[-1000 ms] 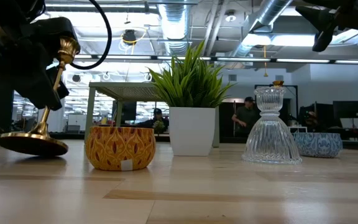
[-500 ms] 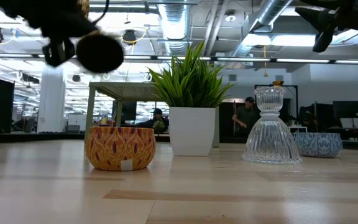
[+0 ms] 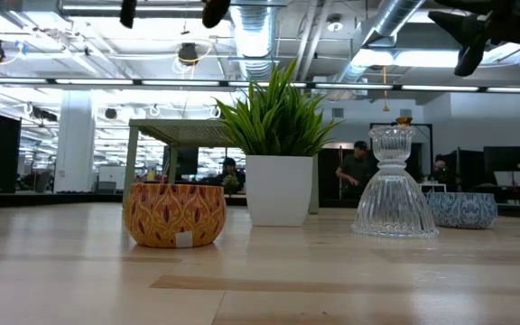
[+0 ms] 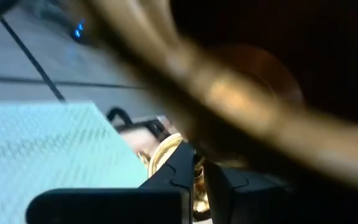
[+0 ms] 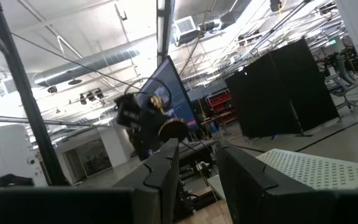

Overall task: Pick & Place candle stick holders
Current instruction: Put the middle left gold candle holder on the shelf

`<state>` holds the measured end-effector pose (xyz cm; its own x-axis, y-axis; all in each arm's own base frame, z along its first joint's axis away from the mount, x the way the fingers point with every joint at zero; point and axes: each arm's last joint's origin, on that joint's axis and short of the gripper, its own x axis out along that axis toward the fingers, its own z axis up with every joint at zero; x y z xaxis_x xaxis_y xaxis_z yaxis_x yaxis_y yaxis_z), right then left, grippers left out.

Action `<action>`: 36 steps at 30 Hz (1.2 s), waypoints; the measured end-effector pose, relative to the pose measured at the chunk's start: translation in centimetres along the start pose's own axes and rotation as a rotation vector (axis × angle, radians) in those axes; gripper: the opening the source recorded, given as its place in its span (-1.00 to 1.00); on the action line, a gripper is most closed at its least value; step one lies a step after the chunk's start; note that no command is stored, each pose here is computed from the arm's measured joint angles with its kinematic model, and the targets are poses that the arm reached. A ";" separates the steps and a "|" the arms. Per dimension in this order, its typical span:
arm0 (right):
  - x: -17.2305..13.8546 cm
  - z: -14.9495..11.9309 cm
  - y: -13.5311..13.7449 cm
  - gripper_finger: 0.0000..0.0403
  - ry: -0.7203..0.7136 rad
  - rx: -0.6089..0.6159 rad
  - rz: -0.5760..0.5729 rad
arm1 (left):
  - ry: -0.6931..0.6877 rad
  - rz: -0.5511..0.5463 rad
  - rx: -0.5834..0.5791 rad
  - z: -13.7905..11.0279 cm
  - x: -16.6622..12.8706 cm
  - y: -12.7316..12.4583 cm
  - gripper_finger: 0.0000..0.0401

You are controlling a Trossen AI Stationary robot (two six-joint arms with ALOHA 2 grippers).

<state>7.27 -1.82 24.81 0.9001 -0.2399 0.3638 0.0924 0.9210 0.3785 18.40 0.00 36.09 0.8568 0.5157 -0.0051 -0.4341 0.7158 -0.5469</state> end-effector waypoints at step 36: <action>0.0 -0.2 -0.2 -0.49 0.007 -0.002 -0.039 | 0.468 0.622 0.334 5.9 13.3 13.3 -0.92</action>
<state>7.32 -1.94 24.61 0.8988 -0.2738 0.3424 0.1287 0.9114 0.3909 22.37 19.17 33.70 0.4295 0.6662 -0.6097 -0.8610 0.5058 -0.0538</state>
